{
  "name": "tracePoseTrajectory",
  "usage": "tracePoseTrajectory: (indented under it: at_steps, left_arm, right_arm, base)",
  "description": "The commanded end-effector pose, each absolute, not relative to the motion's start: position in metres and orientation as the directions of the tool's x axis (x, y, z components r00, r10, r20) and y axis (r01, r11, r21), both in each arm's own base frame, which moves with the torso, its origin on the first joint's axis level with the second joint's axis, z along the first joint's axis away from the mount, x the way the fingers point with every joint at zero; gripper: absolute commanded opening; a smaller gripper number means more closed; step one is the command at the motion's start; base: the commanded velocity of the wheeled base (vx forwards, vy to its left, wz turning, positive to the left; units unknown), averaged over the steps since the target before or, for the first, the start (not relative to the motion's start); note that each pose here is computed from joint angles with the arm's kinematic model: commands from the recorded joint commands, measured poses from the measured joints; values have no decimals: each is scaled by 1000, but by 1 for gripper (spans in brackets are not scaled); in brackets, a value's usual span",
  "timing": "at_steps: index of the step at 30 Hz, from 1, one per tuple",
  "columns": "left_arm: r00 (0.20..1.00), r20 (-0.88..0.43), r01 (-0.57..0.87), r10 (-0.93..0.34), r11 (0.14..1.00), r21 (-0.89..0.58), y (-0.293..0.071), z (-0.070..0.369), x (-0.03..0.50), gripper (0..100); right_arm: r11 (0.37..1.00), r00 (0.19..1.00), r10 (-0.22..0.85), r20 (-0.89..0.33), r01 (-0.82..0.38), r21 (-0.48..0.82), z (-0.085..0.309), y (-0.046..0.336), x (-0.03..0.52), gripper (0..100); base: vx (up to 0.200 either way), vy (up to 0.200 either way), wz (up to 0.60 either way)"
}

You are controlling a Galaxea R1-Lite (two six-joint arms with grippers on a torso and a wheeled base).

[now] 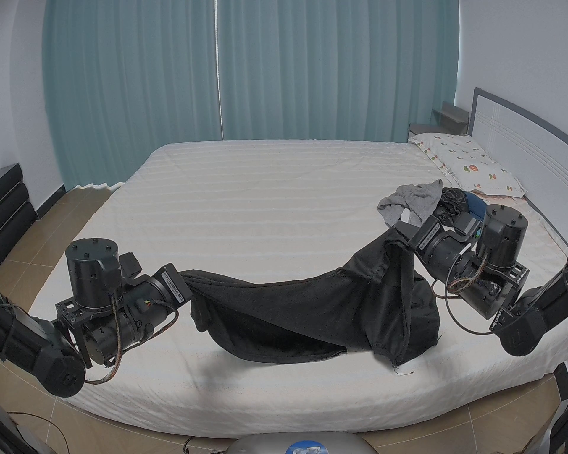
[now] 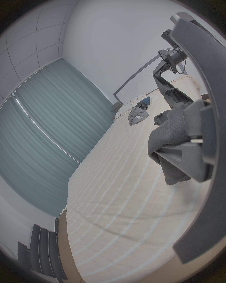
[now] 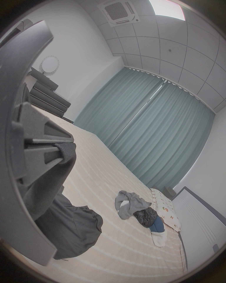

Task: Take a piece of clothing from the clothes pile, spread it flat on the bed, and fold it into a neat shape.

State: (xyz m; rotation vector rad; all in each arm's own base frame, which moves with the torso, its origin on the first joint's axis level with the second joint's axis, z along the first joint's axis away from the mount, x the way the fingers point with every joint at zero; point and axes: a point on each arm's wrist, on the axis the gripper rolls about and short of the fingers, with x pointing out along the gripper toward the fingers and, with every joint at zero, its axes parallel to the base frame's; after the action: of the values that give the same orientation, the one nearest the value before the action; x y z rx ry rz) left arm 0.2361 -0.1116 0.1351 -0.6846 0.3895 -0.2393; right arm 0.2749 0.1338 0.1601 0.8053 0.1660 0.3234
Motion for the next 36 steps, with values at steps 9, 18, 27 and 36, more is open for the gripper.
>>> tracePoseTrajectory:
  at_steps: [9,18,27,36]
  left_arm:
    - [892,-239,151,-383,753,-641,-105,161,198,0]
    - [894,-154,239,-420,739,-629,-91,214,160,0]
    - [907,-82,278,-413,734,-620,-95,286,173,0]
    - [921,-149,198,-359,763,-615,-118,300,243,0]
  right_arm:
    - [637,937,350,26,-258,726,200,111,217,0]
    - [597,914,329,236,-395,699,280,81,157,0]
    - [577,875,256,411,-480,661,380,67,162,0]
    - [641,928,159,338,-358,679,384,83,270,0]
  base:
    - [-200,0,0]
    - [-178,0,0]
    - [0,0,0]
    - [0,0,0]
